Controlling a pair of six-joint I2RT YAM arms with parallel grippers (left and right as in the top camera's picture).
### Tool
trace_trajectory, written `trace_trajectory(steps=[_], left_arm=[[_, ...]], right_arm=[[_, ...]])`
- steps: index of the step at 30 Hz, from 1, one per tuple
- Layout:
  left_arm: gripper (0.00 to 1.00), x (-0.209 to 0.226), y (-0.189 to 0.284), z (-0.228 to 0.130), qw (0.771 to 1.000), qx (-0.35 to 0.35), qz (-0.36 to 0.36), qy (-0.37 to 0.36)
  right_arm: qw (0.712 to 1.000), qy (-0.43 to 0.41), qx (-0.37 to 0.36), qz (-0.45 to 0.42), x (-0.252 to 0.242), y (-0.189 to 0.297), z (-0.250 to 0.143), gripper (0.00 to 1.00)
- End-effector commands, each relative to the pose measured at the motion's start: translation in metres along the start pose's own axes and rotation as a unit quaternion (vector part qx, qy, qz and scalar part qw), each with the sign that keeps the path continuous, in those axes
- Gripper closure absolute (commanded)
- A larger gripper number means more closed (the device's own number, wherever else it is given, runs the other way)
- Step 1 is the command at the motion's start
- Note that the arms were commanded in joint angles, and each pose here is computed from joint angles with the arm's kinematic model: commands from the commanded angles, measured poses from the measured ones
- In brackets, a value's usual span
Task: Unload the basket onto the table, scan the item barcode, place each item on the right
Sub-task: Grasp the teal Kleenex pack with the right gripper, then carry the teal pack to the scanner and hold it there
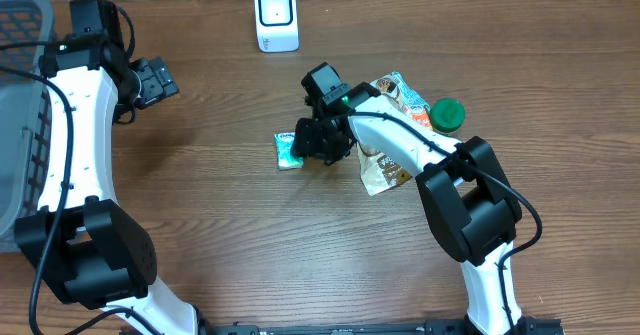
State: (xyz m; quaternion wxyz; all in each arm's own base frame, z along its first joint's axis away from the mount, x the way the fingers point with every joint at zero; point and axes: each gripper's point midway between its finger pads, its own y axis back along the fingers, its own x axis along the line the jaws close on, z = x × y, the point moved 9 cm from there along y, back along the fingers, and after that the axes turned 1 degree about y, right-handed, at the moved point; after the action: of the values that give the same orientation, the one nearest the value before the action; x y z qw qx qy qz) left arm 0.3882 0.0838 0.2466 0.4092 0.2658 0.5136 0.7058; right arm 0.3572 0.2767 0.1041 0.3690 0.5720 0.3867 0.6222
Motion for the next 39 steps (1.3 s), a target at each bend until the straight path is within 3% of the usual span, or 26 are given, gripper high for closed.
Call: trace_trajectory(steps=[1, 10, 14, 17, 21, 25, 32, 37, 39], left_arm=[[0.00, 0.001, 0.004, -0.001, 1.000, -0.007, 0.002, -0.011], [0.00, 0.001, 0.004, -0.001, 1.000, -0.007, 0.003, -0.011], [0.00, 0.001, 0.004, -0.001, 1.000, -0.007, 0.003, -0.011], [0.00, 0.001, 0.004, -0.001, 1.000, -0.007, 0.002, -0.011], [0.01, 0.001, 0.004, -0.001, 1.000, -0.007, 0.002, -0.011], [0.00, 0.001, 0.004, -0.001, 1.000, -0.007, 0.003, -0.011], [0.00, 0.001, 0.004, -0.001, 1.000, -0.007, 0.002, -0.011], [0.00, 0.001, 0.004, -0.001, 1.000, -0.007, 0.002, -0.011], [0.00, 0.001, 0.004, -0.001, 1.000, -0.007, 0.003, -0.011]], right_arm=[[1.000, 0.001, -0.004, 0.001, 0.001, -0.001, -0.003, 0.54], [1.000, 0.008, -0.004, 0.009, 0.004, -0.006, -0.005, 0.54], [1.000, 0.009, -0.001, 0.008, 0.003, -0.014, -0.010, 0.60], [1.000, -0.003, 0.007, 0.003, -0.001, -0.021, -0.012, 0.71], [1.000, -0.003, 0.008, 0.005, -0.001, -0.021, -0.012, 0.93], [0.999, -0.003, 0.020, 0.028, 0.001, -0.019, -0.012, 0.96], [0.975, 0.045, 0.049, 0.212, 0.017, 0.038, 0.003, 0.96], [0.931, 0.088, 0.027, 0.352, 0.018, 0.106, 0.018, 0.96], [0.896, 0.112, 0.018, 0.430, 0.012, 0.145, 0.023, 0.96]])
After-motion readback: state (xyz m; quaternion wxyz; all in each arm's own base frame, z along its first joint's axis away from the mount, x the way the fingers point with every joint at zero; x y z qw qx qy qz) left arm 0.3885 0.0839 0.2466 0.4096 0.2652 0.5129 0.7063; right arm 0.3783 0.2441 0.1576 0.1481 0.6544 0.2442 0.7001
